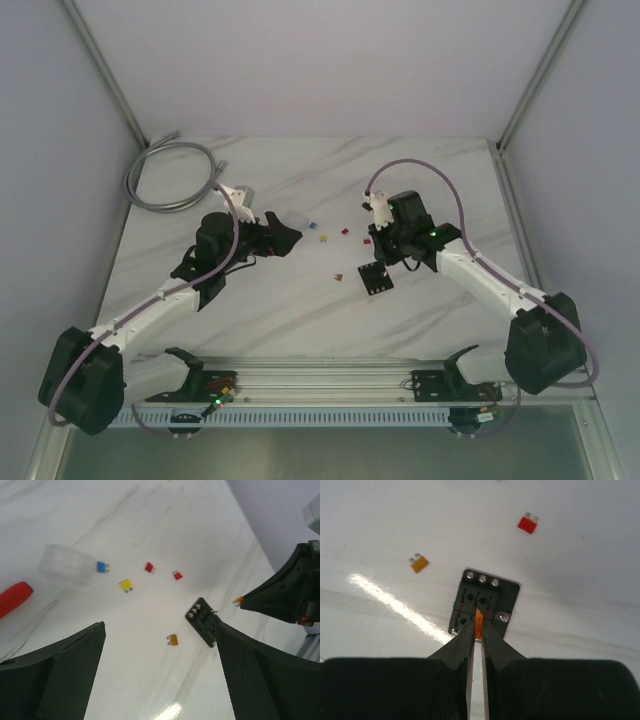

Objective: Snap on the fuse box
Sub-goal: Install the fuse at the fuse box base.

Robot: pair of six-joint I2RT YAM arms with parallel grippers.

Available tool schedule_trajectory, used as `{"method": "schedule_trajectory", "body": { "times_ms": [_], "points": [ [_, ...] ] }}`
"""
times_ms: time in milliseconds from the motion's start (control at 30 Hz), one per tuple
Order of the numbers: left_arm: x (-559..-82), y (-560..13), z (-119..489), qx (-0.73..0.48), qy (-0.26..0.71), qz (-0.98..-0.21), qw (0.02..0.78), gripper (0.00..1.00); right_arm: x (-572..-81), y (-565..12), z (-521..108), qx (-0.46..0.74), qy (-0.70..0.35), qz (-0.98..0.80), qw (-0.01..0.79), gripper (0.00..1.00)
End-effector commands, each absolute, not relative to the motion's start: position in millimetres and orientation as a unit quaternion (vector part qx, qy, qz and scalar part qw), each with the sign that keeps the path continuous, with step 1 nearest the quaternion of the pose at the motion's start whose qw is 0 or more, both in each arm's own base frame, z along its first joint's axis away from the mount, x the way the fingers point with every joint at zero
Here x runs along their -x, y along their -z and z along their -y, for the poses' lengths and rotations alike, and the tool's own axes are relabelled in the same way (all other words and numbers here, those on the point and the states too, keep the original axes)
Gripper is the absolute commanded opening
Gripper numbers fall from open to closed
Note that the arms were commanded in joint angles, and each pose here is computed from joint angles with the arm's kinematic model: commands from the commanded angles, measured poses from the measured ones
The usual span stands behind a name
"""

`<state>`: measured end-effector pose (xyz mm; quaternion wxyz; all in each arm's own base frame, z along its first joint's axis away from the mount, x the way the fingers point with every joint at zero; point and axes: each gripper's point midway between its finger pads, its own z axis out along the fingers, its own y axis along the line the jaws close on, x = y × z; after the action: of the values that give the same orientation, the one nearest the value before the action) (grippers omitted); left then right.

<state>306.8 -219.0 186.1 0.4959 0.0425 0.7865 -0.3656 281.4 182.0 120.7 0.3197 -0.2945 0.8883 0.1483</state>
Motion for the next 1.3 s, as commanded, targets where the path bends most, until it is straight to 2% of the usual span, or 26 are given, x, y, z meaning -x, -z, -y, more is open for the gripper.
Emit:
{"method": "schedule_trajectory", "body": {
  "times_ms": [0, 633, 1267],
  "points": [
    [-317.0, -160.8, 206.2, -0.015, 0.325, -0.811, 0.486, 1.00, -294.7, -104.7, -169.0, 0.274, -0.096, -0.904, 0.313, 0.00],
    [-327.3, -131.6, 205.8, 0.002, 0.300, -0.839, 0.455, 1.00, -288.8, -51.3, -170.2, 0.248, -0.057, -0.932, 0.256, 0.00],
    [-328.9, -127.5, 205.7, 0.012, 0.299, -0.842, 0.449, 1.00, -288.9, -38.8, -169.3, 0.237, -0.040, -0.938, 0.248, 0.00]
  ]
}}
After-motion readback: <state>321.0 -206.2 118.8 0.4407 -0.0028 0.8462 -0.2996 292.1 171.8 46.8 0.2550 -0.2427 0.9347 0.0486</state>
